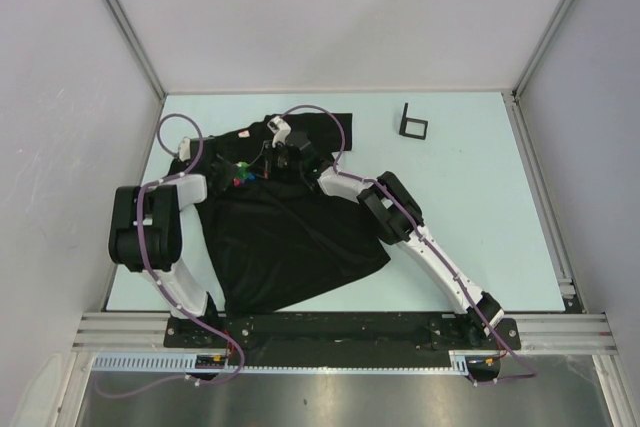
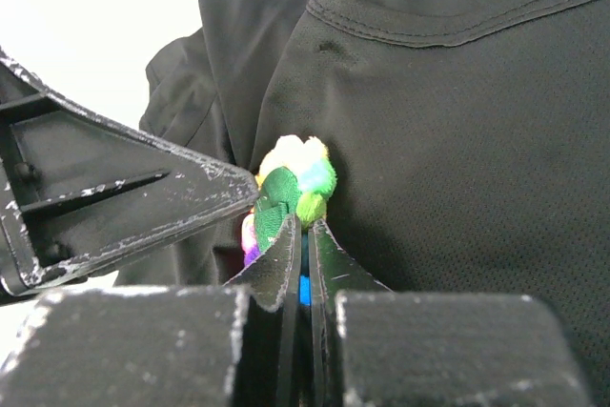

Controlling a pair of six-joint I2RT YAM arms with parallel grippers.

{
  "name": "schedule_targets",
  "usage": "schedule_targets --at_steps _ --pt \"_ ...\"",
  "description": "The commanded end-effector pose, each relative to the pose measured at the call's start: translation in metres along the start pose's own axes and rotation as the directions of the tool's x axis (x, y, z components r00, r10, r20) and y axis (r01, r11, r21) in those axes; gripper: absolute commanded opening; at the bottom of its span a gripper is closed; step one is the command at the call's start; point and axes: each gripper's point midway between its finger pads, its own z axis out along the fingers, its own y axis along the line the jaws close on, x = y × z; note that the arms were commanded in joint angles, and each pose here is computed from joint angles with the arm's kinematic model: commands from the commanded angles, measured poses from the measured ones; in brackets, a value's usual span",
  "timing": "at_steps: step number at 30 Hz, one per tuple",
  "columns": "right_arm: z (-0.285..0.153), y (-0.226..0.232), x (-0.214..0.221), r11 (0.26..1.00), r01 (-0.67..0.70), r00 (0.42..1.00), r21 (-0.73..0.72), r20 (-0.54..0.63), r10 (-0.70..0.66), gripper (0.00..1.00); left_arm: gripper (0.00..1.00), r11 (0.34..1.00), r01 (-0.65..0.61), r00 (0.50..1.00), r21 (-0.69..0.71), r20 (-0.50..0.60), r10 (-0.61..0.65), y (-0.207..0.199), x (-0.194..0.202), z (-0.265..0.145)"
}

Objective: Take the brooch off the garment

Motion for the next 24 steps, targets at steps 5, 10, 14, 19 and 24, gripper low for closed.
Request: schedule_targets --at_steps 5,10,14,19,24 --pt "-0.003 0.017 -0.012 0.999 0.052 0.999 0.003 0.006 -0.052 0.00 0.37 1.000 0.012 0.999 0.011 0.041 -0.013 -0.002 -0.006 -0.013" --pt "-0.003 0.019 -0.013 0.998 0.062 0.998 0.003 0.011 -0.062 0.00 0.34 1.000 0.027 0.999 -0.002 0.026 -0.027 -0.001 -0.004 -0.006" --pt "-0.003 0.019 -0.011 0.998 0.068 0.998 0.004 0.008 -0.068 0.00 0.32 0.999 0.029 0.999 -0.012 0.037 -0.029 -0.002 -0.007 -0.004" --pt "-0.002 0.024 -0.010 0.997 0.083 0.997 -0.003 0.007 -0.083 0.00 0.29 1.000 0.025 0.999 -0.019 0.042 -0.024 -0.004 -0.010 0.000" --pt "-0.002 0.025 -0.009 0.996 0.092 0.996 -0.003 0.005 -0.092 0.00 0.26 1.000 0.013 0.999 -0.027 0.042 -0.012 -0.006 -0.013 0.004"
